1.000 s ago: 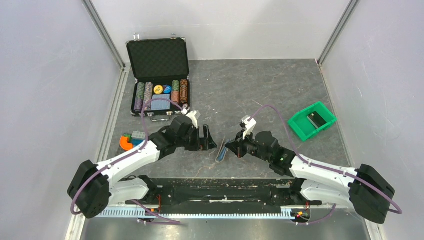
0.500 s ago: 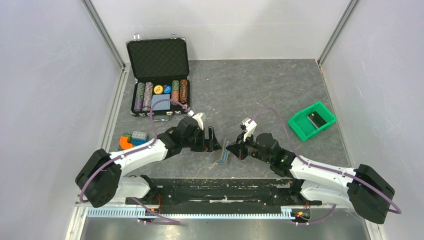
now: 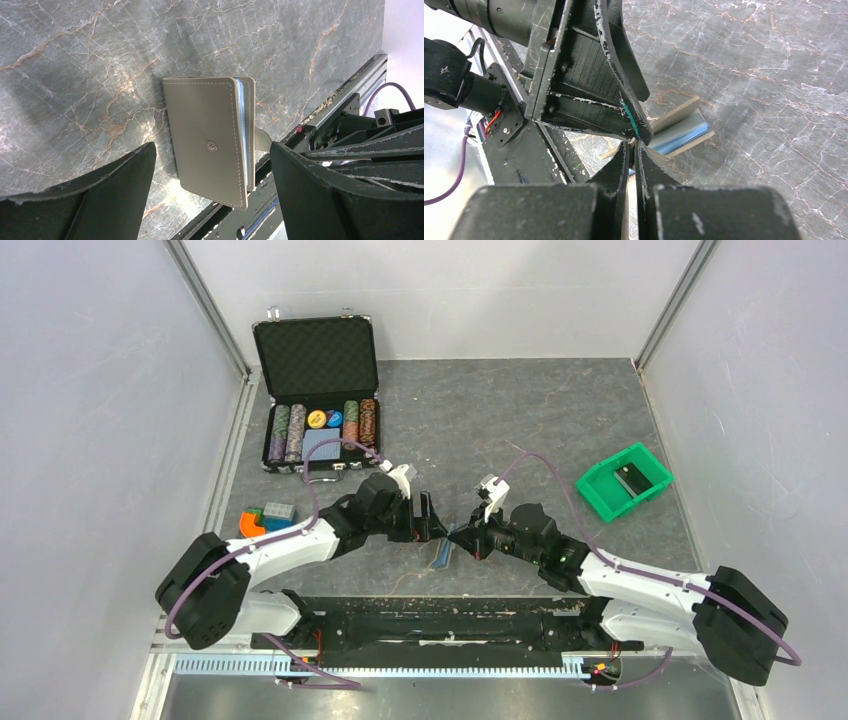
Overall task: Take the credit cards out of the card holder
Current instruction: Open the card holder at the center of the board.
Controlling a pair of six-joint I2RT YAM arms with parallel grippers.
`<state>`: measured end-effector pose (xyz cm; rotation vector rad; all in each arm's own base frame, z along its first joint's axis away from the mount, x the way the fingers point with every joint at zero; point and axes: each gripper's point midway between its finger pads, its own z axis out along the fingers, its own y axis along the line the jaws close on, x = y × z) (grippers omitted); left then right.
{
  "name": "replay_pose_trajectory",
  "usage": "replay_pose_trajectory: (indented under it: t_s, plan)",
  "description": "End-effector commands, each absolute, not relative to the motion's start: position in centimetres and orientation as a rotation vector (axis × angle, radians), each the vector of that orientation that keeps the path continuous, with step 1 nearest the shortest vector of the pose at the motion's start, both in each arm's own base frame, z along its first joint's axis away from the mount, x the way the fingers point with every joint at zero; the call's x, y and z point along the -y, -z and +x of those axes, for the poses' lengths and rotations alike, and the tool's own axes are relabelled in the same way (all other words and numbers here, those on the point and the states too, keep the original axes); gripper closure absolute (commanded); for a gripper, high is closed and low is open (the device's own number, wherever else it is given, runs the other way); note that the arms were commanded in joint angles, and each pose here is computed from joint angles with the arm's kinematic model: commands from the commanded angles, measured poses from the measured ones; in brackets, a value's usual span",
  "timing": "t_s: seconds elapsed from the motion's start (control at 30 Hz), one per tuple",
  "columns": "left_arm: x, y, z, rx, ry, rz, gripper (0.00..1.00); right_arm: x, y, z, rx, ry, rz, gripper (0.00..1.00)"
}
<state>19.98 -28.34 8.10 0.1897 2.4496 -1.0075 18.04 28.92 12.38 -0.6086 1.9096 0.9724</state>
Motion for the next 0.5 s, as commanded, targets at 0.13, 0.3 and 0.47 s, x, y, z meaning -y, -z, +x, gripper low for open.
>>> replay_pose_trajectory:
  t_s: [0.13, 0.3, 0.47]
  plan:
    - [28.9, -8.5, 19.9, -2.436, 1.054, 0.170, 0.17, -30.2, -15.4, 18.6, -1.829, -1.038, -0.592, 1.00]
    - [28.5, -7.5, 19.4, -2.477, 1.030, 0.168, 0.34, -29.4, -14.3, 19.0, -1.877, -0.971, -0.576, 1.00]
    - [27.3, -6.6, 18.8, -2.497, 0.987, 0.140, 0.49, -27.4, -12.7, 19.5, -1.926, -0.863, -0.564, 1.00]
